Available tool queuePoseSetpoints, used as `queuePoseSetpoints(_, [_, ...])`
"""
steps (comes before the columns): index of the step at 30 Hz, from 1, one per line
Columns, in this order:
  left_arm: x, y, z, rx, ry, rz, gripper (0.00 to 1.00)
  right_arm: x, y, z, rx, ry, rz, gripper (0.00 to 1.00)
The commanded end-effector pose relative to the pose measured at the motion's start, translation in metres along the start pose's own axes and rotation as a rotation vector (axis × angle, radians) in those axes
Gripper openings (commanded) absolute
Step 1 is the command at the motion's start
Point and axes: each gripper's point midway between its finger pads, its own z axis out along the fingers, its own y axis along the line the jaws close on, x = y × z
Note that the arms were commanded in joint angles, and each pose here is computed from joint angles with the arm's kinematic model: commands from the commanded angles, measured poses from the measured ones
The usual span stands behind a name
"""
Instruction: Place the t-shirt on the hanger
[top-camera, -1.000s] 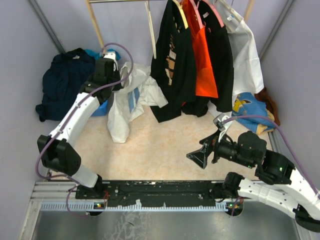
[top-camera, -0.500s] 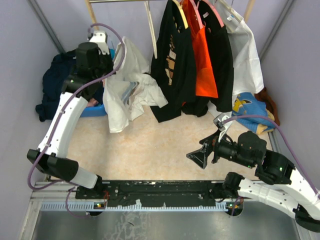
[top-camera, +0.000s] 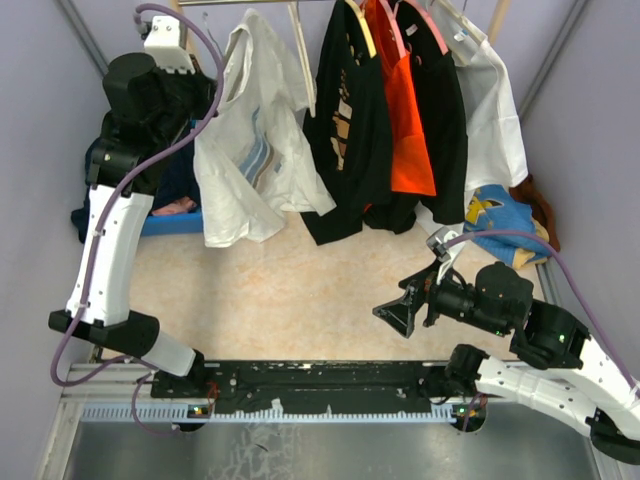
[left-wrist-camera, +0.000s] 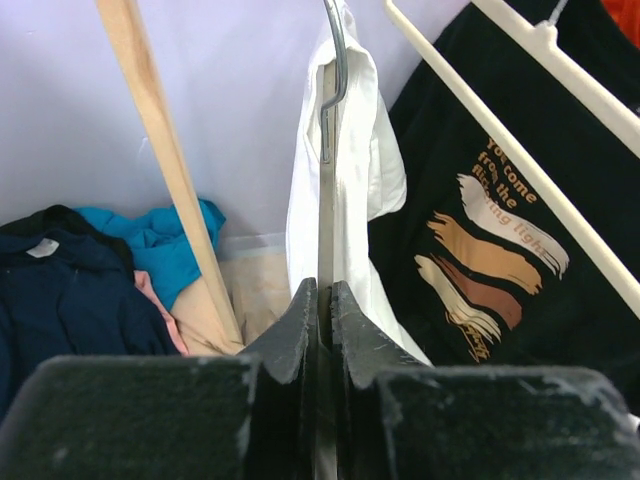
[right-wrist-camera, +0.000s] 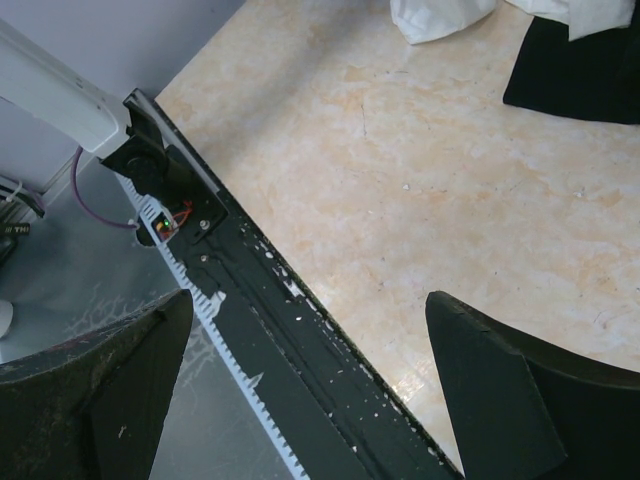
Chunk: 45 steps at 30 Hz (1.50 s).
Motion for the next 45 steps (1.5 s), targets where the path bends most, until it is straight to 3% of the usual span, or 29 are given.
queuePoseSetpoints(1, [-0.022,-0.010,-0.013,0.067,-0.064,0.008,0.02,-0.015,0.009,0.002,-0.032,-0.042,-0.009,0.99])
queuePoseSetpoints(11, [-0.049,-0.034,-0.013,0.201,-0.137,0.040,0.03,-0.016,0.011,0.006,-0.037,-0.033,-0.015,0.99])
queuePoseSetpoints(22, [-0.077,-0.033,-0.018,0.191,-0.234,0.046,0.02,-0.009,0.008,0.009,-0.031,-0.020,-0.008,0.99])
queuePoseSetpoints(33, [-0.089,-0.022,0.007,0.117,-0.292,0.053,0.02,-0.006,0.006,0.010,-0.028,-0.019,0.006,0.99])
queuePoseSetpoints(36, [-0.081,-0.022,0.018,0.110,-0.276,0.054,0.01,-0.004,0.007,0.010,-0.034,-0.017,0.009,0.99])
queuePoseSetpoints(39, [-0.056,-0.022,0.011,0.114,-0.187,0.021,0.01,-0.001,0.009,0.012,-0.048,-0.013,0.019,0.99])
queuePoseSetpoints(45, [0.064,-0.006,-0.026,0.064,0.023,-0.025,0.08,0.006,0.005,0.020,-0.035,-0.003,0.024,0.99])
